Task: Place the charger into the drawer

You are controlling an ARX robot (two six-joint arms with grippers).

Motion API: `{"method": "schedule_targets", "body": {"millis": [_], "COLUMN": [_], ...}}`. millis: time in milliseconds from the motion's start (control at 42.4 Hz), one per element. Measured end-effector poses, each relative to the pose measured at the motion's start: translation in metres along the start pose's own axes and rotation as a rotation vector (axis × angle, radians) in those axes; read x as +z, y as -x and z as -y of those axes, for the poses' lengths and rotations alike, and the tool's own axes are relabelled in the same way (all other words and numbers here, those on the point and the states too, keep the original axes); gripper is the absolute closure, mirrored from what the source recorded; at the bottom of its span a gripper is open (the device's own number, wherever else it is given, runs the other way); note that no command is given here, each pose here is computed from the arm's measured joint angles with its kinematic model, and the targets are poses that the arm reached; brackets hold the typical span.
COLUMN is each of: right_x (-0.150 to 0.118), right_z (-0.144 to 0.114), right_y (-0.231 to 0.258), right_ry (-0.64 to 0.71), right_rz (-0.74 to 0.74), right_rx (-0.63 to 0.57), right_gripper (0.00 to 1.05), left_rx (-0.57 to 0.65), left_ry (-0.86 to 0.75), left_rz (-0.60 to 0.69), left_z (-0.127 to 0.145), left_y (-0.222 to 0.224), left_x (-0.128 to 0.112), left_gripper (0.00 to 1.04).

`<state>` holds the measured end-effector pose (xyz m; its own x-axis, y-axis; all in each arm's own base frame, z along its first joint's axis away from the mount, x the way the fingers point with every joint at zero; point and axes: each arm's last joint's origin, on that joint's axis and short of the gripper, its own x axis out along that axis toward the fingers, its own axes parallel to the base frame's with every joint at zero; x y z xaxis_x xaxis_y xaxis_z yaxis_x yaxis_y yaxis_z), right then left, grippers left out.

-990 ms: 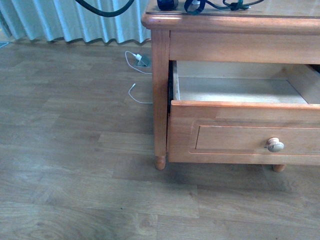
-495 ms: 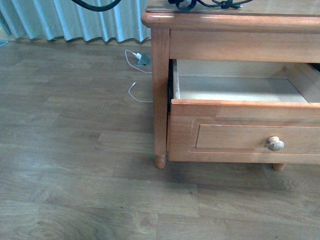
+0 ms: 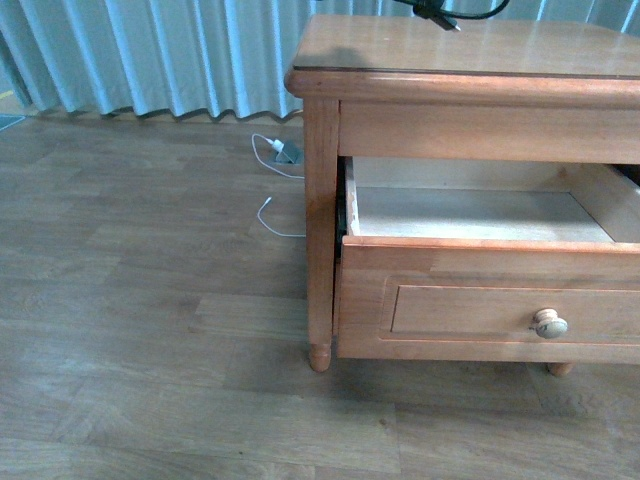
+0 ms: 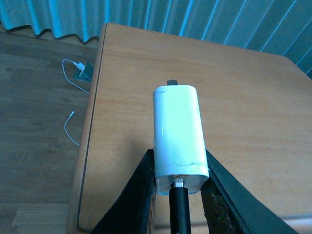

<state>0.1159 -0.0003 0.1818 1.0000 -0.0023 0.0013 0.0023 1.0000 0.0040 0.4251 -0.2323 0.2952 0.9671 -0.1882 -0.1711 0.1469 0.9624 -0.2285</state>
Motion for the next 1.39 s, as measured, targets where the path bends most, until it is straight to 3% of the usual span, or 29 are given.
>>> {"method": "schedule_targets", "body": {"millis": [189, 401, 848, 1273, 1391], "right_x": [0.0, 0.0, 0.0, 0.0, 0.0], "right_z": [0.0, 0.0, 0.0, 0.0, 0.0], "right_y": [0.0, 0.0, 0.0, 0.0, 0.0], "right_ry": [0.0, 0.0, 0.0, 0.0, 0.0], "right_rz": [0.0, 0.0, 0.0, 0.0, 0.0], "right_rx": [0.0, 0.0, 0.0, 0.0, 0.0], "right_gripper": [0.08, 0.08, 0.08, 0.08, 0.08], "left_rx": [-0.099, -0.148, -0.146, -0.122, -0.116], "left_ry": [-0.06, -0.073, -0.025, 0.021, 0.027], "left_rz": [-0.081, -0.15, -0.279, -0.313, -0.325], "left_z": [0.004, 0.016, 0.036, 0.053, 0.054], "left_y": [0.046, 0.054, 0.024, -0.008, -0.014], "left_x": [-0.031, -0.061, -0.112, -0.128, -0.134], "left_gripper": [0.82, 0.82, 0.82, 0.82, 0.69]}}
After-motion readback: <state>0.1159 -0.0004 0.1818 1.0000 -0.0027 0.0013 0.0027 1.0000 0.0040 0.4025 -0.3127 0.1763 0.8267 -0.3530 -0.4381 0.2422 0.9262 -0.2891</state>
